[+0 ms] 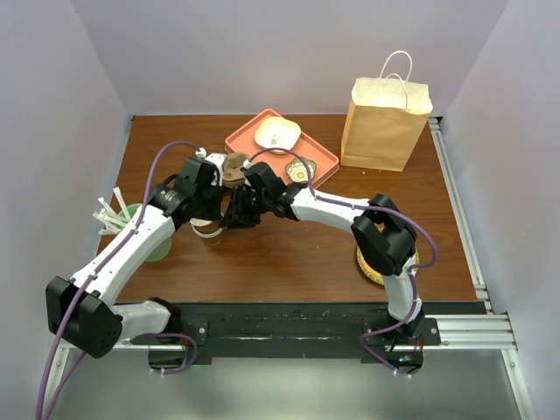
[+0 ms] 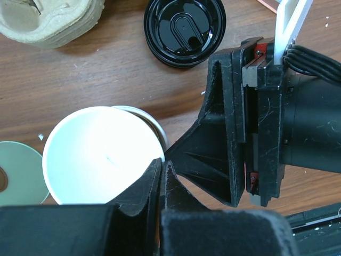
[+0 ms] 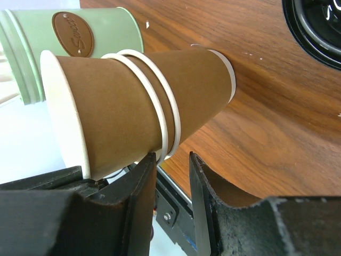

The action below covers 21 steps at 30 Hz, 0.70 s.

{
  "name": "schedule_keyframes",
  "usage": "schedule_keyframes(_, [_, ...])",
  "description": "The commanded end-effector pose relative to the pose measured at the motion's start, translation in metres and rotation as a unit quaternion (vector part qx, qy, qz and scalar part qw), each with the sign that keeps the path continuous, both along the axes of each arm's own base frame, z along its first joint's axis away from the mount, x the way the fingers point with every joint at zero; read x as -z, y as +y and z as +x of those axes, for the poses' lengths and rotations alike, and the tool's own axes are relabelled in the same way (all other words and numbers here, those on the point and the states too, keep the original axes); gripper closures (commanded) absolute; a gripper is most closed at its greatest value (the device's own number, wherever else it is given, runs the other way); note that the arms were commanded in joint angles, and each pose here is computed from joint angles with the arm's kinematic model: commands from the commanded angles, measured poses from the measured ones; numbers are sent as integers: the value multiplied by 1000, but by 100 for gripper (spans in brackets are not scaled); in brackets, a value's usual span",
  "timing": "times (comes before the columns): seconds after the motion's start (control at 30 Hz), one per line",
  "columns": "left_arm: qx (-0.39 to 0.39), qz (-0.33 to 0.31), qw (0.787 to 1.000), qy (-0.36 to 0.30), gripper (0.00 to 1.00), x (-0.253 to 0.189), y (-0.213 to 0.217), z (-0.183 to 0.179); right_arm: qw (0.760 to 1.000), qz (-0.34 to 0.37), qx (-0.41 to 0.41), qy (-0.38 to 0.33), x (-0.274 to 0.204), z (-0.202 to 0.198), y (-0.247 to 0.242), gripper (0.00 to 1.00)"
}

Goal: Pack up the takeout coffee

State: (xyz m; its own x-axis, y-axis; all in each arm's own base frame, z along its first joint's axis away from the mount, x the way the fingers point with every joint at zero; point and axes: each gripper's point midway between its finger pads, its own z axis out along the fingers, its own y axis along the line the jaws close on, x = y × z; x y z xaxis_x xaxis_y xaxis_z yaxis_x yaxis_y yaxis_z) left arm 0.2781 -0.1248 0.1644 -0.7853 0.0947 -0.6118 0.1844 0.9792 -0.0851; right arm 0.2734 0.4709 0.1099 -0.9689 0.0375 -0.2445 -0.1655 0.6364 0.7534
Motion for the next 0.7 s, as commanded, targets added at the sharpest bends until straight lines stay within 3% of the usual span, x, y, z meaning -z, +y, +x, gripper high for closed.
schedule_keyframes(0.0, [-10, -13, 999, -42, 100, -24, -3, 13, 1000, -16, -5, -11, 0, 1, 2, 66])
schedule_keyframes(0.4, [-47, 62, 994, -77, 100, -42, 31, 18, 998, 41, -15, -45, -56, 28, 21, 64])
schedule_keyframes(0.67, [-74, 69, 989, -105, 100, -72, 39, 24, 997, 39, -7, -59, -86, 29, -6, 64])
